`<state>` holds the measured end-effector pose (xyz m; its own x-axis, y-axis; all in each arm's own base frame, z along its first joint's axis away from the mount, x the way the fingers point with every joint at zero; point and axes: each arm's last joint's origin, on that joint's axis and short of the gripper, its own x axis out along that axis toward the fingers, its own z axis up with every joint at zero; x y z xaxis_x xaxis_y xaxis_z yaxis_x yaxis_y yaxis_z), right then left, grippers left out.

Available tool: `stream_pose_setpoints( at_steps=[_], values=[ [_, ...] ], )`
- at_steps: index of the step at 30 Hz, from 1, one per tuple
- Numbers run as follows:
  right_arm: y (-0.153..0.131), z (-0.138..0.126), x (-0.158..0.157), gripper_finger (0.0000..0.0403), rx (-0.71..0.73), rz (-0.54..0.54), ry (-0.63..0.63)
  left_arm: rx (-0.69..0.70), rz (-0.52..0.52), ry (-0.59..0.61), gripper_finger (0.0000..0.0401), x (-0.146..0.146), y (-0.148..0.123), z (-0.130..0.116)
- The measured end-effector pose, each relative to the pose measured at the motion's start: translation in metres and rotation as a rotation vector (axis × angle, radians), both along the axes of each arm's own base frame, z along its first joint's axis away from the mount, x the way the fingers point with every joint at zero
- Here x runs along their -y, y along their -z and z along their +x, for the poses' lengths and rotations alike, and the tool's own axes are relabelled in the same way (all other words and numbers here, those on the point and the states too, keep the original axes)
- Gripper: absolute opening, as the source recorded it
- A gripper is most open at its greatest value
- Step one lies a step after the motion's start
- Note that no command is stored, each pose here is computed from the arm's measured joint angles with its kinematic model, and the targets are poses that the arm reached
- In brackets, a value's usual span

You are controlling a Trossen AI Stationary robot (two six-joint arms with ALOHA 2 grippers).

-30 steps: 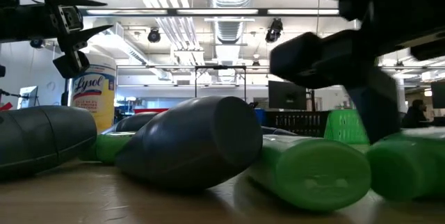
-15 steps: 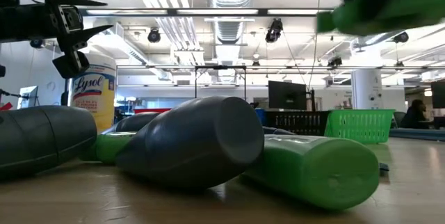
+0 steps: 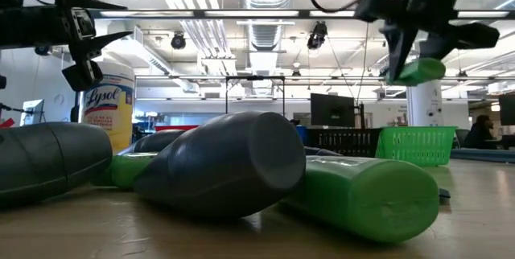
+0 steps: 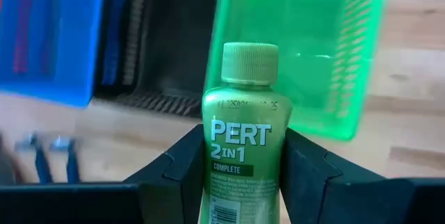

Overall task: Pick & Place Travel size toiletries
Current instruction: Put the shampoo into the black basket

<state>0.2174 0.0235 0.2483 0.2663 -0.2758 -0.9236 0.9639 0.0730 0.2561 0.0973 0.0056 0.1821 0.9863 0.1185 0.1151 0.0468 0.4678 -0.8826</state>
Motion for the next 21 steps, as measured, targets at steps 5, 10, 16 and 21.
stream_pose_setpoints(
  at_steps=[5, 10, 16, 21],
  values=[
    [0.010, -0.016, 0.025, 0.0146, 0.014, -0.003, 0.059, 0.004, -0.029, 0.004, 0.0168, 0.000, 0.000, 0.000],
    [0.027, -0.017, 0.040, 0.0141, 0.013, 0.014, 0.041, 0.009, -0.070, 0.008, 0.0168, 0.000, 0.000, 0.000],
    [0.039, -0.018, 0.054, 0.0144, -0.001, 0.007, 0.034, 0.023, -0.115, 0.014, 0.0168, 0.000, -0.001, 0.000],
    [0.035, -0.011, 0.059, 0.0140, 0.063, -0.019, 0.002, 0.038, -0.127, 0.016, 0.0168, 0.000, -0.002, 0.000]
  ],
)
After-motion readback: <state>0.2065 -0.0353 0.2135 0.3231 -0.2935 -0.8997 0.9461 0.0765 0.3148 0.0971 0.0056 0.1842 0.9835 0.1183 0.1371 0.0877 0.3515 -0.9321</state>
